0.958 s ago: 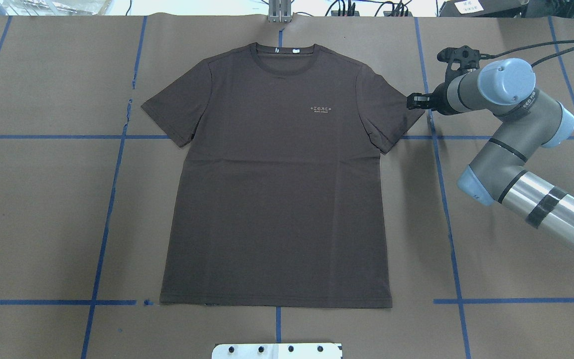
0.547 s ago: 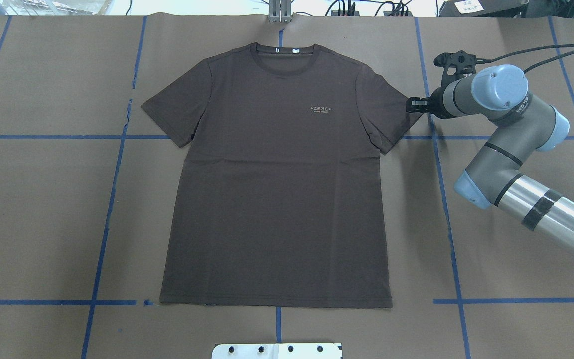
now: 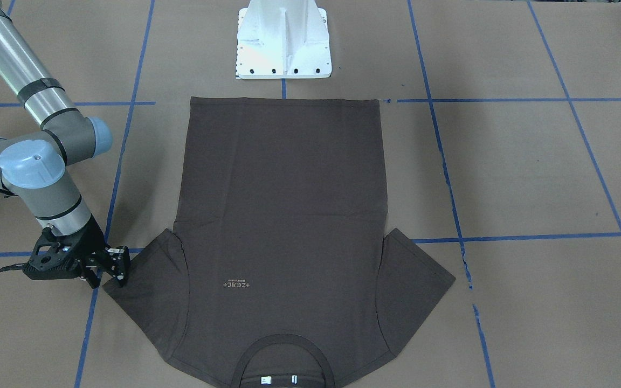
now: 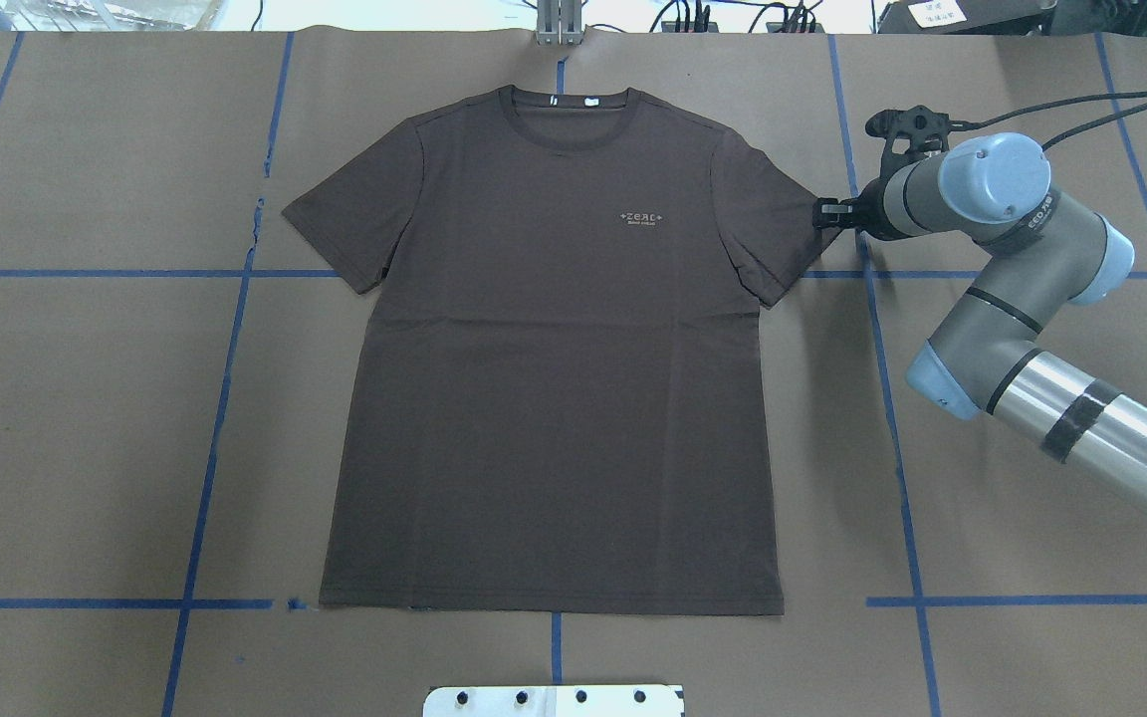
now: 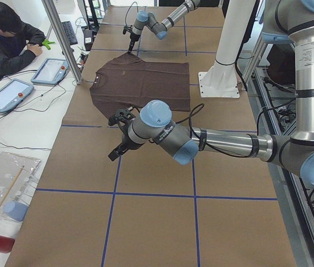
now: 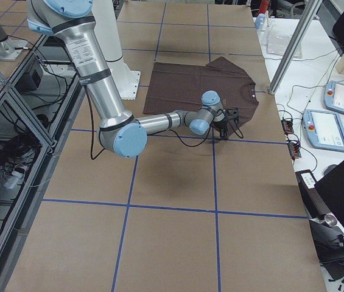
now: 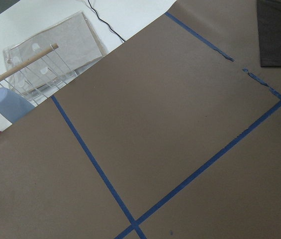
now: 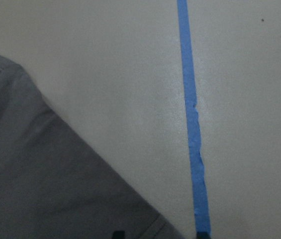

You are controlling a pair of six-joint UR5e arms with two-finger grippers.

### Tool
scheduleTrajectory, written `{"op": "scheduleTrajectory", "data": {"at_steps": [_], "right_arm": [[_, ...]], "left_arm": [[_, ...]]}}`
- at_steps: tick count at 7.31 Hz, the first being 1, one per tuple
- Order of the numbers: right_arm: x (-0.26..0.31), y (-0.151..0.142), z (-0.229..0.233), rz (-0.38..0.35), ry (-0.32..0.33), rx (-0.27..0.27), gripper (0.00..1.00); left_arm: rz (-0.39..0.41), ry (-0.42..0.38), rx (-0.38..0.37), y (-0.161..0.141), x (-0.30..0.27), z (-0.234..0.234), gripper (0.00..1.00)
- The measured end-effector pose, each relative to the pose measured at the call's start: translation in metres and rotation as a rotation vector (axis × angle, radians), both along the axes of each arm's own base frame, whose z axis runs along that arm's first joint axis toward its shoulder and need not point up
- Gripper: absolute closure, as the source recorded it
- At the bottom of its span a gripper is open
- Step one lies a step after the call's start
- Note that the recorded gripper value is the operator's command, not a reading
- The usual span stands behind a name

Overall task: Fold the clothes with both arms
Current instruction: 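Move the right gripper in toward the sleeve nearest it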

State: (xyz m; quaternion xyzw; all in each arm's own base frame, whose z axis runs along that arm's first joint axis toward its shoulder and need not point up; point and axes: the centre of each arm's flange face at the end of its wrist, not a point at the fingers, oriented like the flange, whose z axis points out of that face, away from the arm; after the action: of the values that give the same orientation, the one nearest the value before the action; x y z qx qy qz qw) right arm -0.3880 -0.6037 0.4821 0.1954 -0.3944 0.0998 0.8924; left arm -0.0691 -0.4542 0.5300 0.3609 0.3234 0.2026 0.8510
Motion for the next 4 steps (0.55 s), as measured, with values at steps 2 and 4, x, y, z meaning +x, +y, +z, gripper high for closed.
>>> {"op": "scheduleTrajectory", "data": {"at_steps": [2,4], "right_arm": [[-0.0005,-0.0003,-0.0011,0.0,-0.001,0.001,1.0],[-0.002,-0.0019,-0.0103,0.001,-0.011,0.011,1.0]], "left_arm": [[-0.001,0.0,0.006,0.0011,-0.0001,0.0001,0.0],[-0.001,0.0,0.006,0.0038,-0.0001,0.0024,0.0]]}}
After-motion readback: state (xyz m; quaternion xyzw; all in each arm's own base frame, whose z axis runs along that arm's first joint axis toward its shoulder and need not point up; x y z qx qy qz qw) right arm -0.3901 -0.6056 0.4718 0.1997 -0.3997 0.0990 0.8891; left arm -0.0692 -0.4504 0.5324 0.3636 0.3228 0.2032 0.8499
